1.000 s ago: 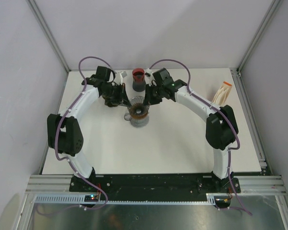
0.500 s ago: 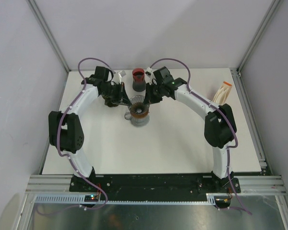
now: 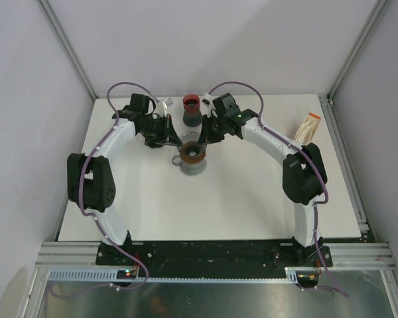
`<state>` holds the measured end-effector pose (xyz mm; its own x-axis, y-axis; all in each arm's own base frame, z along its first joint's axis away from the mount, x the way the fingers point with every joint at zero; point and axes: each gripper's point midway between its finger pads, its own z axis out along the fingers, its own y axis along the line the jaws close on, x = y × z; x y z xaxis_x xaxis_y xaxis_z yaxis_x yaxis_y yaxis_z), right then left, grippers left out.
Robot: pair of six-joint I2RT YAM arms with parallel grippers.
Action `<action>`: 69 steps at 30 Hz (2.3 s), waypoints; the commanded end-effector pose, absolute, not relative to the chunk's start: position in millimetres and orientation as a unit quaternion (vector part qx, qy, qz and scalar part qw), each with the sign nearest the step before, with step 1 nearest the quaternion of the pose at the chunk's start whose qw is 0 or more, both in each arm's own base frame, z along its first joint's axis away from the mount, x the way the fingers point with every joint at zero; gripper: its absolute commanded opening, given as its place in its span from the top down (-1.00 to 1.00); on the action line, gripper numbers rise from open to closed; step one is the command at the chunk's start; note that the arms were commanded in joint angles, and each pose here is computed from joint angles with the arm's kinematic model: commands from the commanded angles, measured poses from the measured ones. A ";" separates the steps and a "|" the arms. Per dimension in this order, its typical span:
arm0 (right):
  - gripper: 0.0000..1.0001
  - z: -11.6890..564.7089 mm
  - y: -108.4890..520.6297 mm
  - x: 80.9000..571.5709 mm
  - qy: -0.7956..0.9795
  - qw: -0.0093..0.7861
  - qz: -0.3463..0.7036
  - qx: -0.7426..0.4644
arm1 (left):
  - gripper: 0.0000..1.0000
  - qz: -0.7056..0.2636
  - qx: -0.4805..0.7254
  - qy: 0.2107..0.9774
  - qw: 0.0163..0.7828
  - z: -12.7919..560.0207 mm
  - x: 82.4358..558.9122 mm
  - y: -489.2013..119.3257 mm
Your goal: Place the coffee filter in the dripper
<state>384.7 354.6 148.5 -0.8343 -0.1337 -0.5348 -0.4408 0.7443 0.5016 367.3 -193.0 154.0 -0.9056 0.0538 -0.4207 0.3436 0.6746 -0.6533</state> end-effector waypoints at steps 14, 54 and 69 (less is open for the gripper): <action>1.00 48.6 332.2 347.0 0.942 0.150 0.246 -0.174 | 0.99 -0.278 0.119 0.949 0.089 51.3 331.0 -156.7; 0.64 144.9 355.5 383.8 0.908 0.242 0.288 -0.183 | -0.06 -0.328 0.161 0.893 0.262 184.1 400.4 -181.1; 0.13 178.3 369.0 390.1 0.890 0.270 0.307 -0.201 | -0.11 -0.324 0.179 0.885 0.284 201.2 402.0 -180.4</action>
